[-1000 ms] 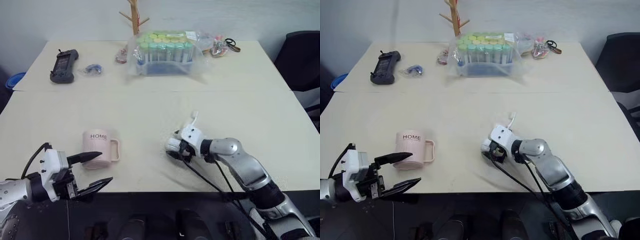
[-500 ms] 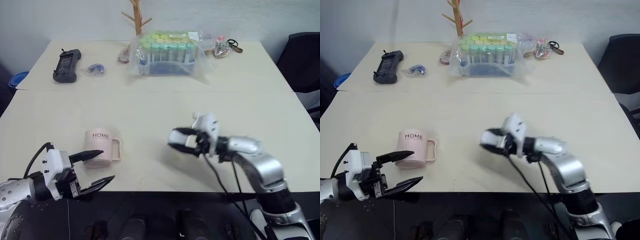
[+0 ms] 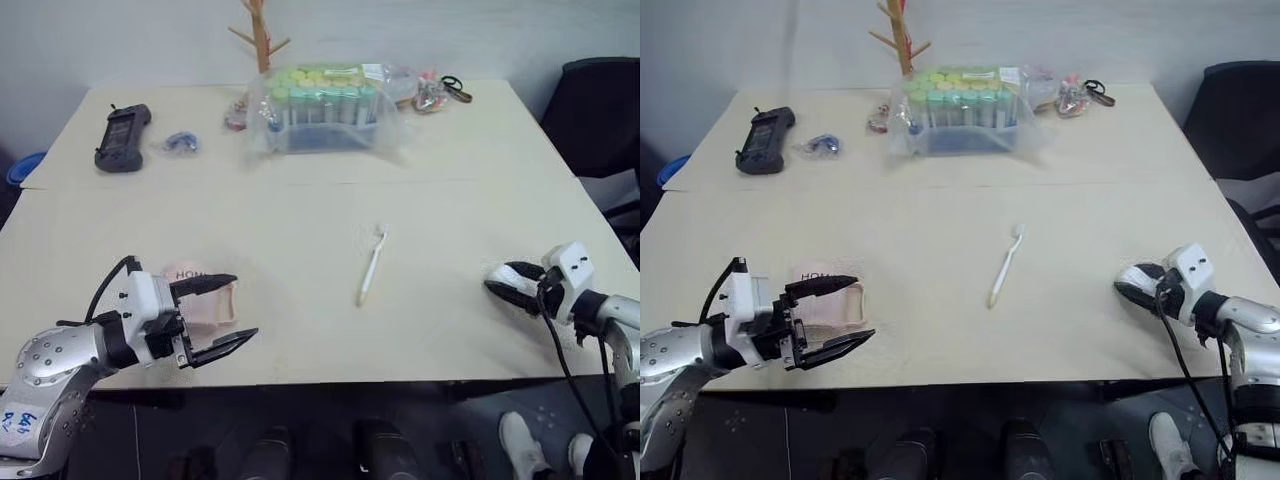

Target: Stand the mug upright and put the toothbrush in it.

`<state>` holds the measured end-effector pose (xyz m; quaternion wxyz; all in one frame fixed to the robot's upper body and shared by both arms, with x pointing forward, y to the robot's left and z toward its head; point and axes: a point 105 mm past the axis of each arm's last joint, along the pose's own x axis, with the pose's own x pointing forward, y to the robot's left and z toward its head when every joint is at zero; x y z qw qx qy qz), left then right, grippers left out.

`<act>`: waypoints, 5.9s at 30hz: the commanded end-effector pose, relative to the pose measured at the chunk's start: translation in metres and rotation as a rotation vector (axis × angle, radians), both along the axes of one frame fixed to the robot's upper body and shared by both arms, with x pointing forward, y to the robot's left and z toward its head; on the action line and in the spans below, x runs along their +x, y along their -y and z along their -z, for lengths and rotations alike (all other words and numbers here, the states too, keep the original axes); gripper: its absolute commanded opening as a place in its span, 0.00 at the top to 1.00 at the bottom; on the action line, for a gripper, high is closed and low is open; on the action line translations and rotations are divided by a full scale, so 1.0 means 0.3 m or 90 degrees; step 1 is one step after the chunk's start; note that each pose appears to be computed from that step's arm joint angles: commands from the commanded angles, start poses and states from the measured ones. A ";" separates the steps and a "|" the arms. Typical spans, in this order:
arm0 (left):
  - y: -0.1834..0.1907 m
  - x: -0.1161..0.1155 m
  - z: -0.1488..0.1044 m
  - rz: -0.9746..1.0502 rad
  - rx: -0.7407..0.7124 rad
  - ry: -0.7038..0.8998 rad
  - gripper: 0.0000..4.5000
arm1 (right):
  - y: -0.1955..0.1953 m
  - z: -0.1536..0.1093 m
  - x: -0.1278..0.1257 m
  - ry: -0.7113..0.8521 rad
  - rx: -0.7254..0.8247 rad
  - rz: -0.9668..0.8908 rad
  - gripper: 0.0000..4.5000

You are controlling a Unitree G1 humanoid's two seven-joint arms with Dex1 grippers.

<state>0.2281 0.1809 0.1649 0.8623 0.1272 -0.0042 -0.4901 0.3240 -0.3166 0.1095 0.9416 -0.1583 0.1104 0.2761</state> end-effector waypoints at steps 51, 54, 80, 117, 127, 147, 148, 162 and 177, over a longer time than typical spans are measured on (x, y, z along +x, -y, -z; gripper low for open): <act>-0.115 0.129 0.074 -0.568 0.236 -0.280 0.00 | -0.430 -0.067 -0.180 0.160 0.163 -0.374 0.01; -0.171 0.102 0.159 -0.586 0.211 -0.386 0.00 | -0.441 -0.068 -0.175 0.163 0.164 -0.376 0.01; 0.193 0.168 -0.144 0.019 -0.243 -0.036 1.00 | -0.391 -0.088 -0.184 0.181 0.151 -0.323 0.00; -0.170 0.091 0.065 -0.029 -0.022 0.034 0.02 | -0.212 -0.057 -0.389 0.112 0.094 -0.154 0.00; -0.194 0.079 -0.135 -0.025 0.016 0.083 0.02 | -0.480 -0.137 0.011 -0.045 0.095 0.005 0.00; -0.116 0.059 -0.099 0.012 0.005 0.066 0.00 | -0.713 -0.036 0.113 -0.295 0.072 0.062 0.65; -0.110 0.058 -0.097 0.015 0.003 0.067 0.00 | -0.707 -0.037 0.115 -0.297 0.075 0.065 0.72; -0.128 0.071 -0.060 -0.059 -0.076 0.057 0.00 | -0.880 -0.594 0.023 0.156 0.501 -0.393 0.96; -0.139 0.075 -0.033 -0.107 -0.121 0.051 0.00 | -1.198 -0.448 -0.021 0.328 0.447 -0.547 0.80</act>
